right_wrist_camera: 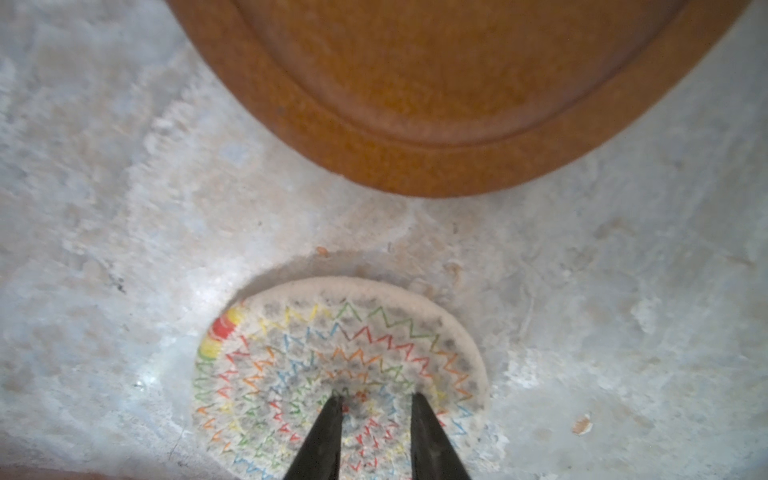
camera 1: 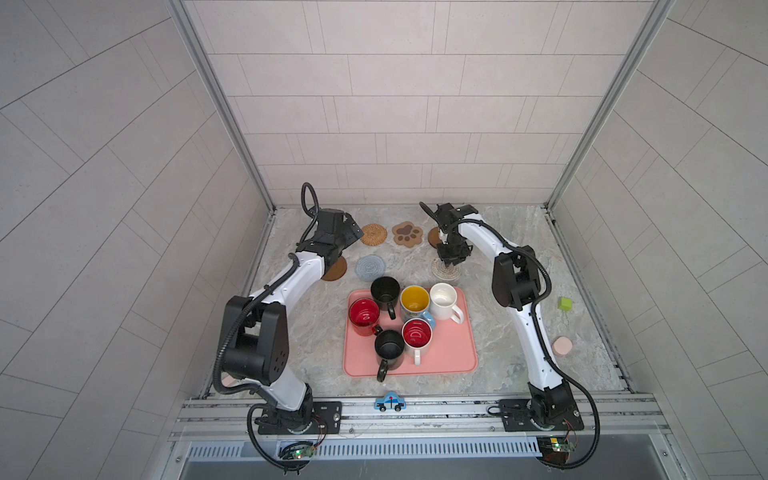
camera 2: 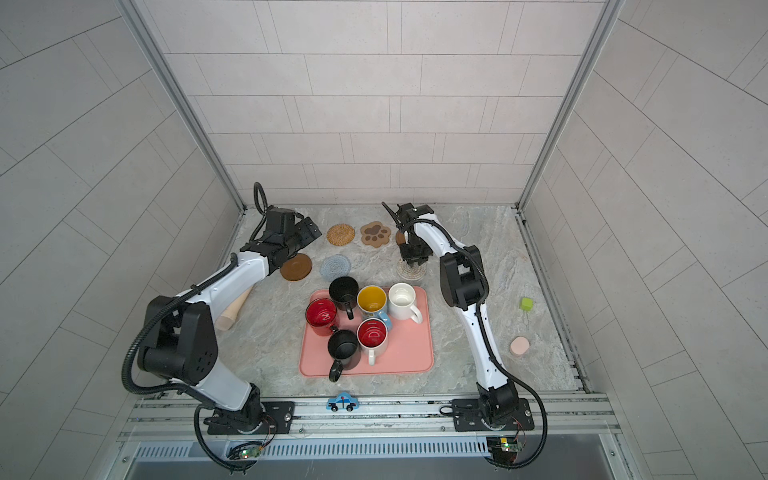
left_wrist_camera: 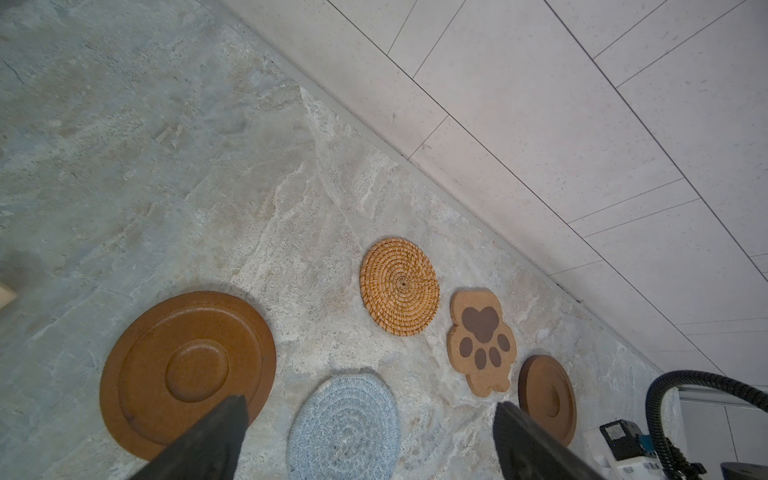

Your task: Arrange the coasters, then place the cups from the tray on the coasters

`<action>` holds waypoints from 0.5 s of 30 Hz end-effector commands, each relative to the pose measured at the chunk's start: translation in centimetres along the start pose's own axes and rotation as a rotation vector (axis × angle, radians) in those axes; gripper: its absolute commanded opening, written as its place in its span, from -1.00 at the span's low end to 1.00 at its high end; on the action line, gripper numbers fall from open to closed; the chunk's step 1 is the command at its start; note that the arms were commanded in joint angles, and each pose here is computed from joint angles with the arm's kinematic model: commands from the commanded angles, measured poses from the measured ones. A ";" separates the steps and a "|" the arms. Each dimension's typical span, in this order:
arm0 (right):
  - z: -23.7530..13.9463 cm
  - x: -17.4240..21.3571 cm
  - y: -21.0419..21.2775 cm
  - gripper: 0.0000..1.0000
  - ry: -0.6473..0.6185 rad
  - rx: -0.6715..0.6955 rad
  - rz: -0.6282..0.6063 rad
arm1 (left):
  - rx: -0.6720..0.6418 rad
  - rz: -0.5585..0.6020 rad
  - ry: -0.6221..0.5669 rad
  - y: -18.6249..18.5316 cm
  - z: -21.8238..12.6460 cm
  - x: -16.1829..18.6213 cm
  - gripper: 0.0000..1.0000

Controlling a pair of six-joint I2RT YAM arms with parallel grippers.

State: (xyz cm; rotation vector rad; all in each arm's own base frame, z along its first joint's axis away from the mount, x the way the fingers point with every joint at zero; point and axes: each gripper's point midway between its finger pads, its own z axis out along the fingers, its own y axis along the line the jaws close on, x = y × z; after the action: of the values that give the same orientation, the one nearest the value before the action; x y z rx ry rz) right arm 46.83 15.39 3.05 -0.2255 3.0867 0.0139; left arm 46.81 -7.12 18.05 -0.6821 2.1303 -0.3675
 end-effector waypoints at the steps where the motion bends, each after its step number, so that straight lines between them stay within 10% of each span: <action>1: 2.1 1.6 0.8 -0.37 0.075 -0.011 0.008 | 0.013 -0.005 -0.026 -0.3 0.0 -0.9 1.00; 15: -0.3 0.1 0.5 -0.37 0.018 0.006 0.012 | 0.011 0.036 0.075 -0.4 0.4 0.8 1.00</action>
State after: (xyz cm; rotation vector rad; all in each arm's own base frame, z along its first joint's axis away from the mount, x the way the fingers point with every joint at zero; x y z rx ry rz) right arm 47.08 15.62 3.43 -0.2092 3.0826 0.0159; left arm 46.71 -7.92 17.88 -0.6465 2.1642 -0.4035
